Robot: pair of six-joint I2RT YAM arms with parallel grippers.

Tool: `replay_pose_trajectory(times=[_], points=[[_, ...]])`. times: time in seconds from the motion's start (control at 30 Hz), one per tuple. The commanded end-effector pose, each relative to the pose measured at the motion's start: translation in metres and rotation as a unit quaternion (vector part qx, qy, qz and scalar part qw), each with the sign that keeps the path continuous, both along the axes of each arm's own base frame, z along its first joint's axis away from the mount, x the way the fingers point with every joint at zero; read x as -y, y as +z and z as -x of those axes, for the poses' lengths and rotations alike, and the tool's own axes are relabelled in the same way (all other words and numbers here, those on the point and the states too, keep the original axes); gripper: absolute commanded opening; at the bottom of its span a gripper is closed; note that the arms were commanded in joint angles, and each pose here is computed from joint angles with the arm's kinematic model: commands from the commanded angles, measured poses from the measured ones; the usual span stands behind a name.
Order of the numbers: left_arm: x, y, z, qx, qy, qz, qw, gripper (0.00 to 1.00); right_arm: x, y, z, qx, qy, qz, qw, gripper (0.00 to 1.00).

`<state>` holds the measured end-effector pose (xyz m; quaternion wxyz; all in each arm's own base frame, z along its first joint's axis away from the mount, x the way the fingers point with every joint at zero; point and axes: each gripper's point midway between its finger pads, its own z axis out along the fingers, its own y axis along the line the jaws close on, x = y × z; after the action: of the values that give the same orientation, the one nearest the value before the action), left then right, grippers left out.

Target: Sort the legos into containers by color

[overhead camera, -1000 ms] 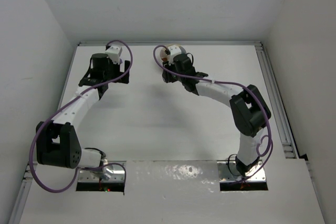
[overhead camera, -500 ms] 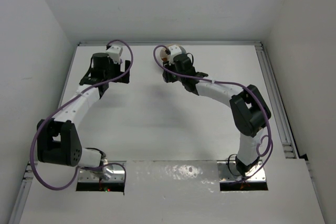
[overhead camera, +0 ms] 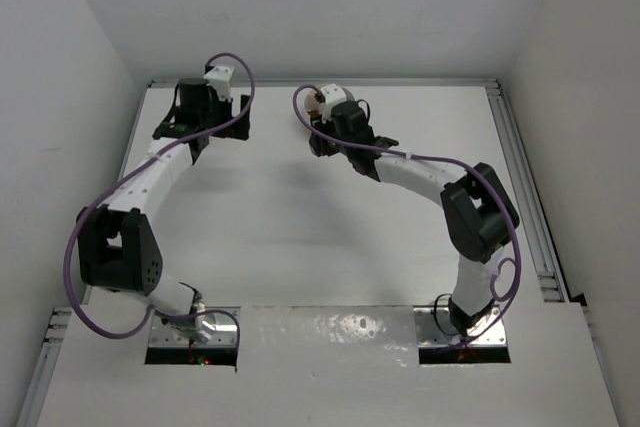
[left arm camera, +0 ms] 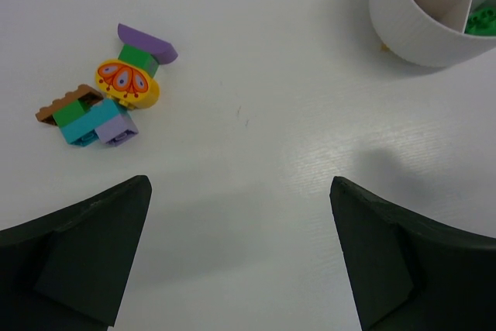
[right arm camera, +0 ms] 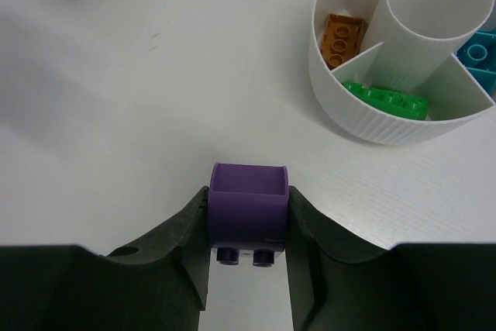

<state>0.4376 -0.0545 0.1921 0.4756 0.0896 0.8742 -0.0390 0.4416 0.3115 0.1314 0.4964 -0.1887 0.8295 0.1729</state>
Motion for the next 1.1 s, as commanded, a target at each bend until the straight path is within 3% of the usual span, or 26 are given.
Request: replay_pose_trajectory(times=[0.0,0.37,0.8,1.07], points=[[-0.001,0.031,-0.018,0.034,0.004,0.01,0.999,1.0,-0.012,0.045,-0.008,0.045,0.021,-0.033,0.998,0.0],[-0.018,0.069,-0.033,0.023,-0.004,-0.072,0.997,1.0,-0.015,0.046,-0.009,0.049,0.026,-0.045,0.997,0.0],[-0.028,0.047,-0.032,-0.042,-0.036,-0.152,0.987,1.0,-0.01,0.046,-0.003,0.042,0.022,-0.041,0.998,0.0],[-0.024,0.04,-0.03,-0.054,-0.041,-0.147,0.987,1.0,-0.01,0.051,-0.002,0.043,0.023,-0.047,0.998,0.0]])
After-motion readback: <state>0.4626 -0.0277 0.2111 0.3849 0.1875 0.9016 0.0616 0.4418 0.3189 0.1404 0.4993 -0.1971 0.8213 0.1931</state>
